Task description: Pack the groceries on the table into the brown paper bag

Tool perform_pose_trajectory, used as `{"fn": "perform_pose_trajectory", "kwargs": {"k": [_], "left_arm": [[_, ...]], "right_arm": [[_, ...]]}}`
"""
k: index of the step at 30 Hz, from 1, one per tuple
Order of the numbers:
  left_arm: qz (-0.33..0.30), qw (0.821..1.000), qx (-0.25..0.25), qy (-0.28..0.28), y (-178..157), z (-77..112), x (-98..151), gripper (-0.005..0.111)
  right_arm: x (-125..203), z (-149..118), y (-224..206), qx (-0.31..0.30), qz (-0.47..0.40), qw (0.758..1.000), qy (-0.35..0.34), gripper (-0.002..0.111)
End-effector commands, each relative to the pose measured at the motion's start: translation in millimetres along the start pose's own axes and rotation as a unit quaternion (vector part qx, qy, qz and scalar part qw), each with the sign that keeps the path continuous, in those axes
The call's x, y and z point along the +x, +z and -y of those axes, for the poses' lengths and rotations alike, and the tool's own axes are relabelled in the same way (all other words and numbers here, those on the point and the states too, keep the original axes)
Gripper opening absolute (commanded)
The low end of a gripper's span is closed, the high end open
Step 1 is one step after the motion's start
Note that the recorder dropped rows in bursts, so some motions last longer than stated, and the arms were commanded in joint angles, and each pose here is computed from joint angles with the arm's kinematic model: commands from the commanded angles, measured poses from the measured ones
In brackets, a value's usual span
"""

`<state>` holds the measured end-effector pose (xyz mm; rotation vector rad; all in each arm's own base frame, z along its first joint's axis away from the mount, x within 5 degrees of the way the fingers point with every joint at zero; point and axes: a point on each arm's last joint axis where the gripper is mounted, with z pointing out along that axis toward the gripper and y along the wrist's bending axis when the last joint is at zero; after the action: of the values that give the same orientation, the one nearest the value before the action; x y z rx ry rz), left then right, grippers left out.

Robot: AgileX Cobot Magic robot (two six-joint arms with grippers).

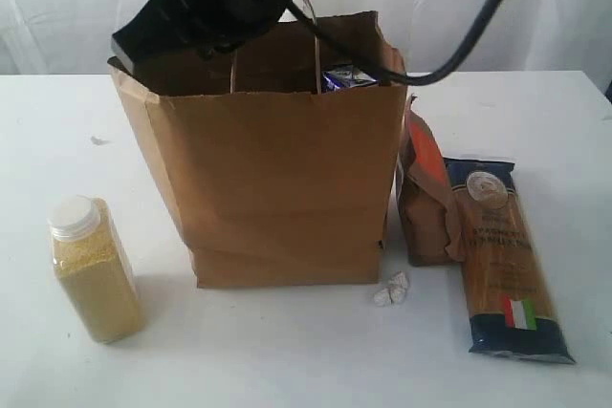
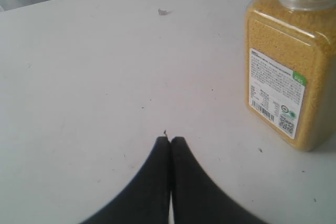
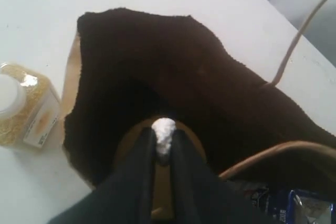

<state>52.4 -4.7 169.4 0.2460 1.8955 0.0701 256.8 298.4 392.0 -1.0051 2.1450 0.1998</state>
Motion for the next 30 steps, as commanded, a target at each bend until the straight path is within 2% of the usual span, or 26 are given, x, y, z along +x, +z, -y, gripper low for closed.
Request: {"fn": "perform_pose_trajectory", "kwargs": {"k": [1,9,12,17,19,24,30], "left_arm": [[0.001,1.0,0.0,-0.006,0.2,0.3,1.1,0.0],[0.001,1.0,0.0,-0.006,0.2,0.3,1.1,0.0],[0.001,1.0,0.0,-0.006,0.2,0.3,1.1,0.0],[0.001,1.0,0.0,-0.006,0.2,0.3,1.1,0.0],[0.001,1.0,0.0,-0.006,0.2,0.3,1.1,0.0],[0.001,1.0,0.0,-0.006,0.2,0.3,1.1,0.0],[0.001,1.0,0.0,-0.006,0.2,0.3,1.1,0.0]], "right_arm": [[-4.8,1.5,5.4,0.001,0.002,1.0,0.006,0.0],[-4.2,-3.3,18.9,-0.012,-0.006,1.0,0.013,0.002],[-5.3,-4.4,20.9,-0.016,0.0,1.0,0.015,0.013],[-6.4,-4.3,20.9,-0.015,0.006,1.0,0.015,0.041],[-6.4,-4.3,20.9,-0.015,0.006,1.0,0.015,0.047],[-7.9,-3.0,14.1,-0.015,0.014,1.0,0.016,0.048],[-14.8,-1.4,-22.0,-0.021,0.059,0.998,0.02,0.048]]}}
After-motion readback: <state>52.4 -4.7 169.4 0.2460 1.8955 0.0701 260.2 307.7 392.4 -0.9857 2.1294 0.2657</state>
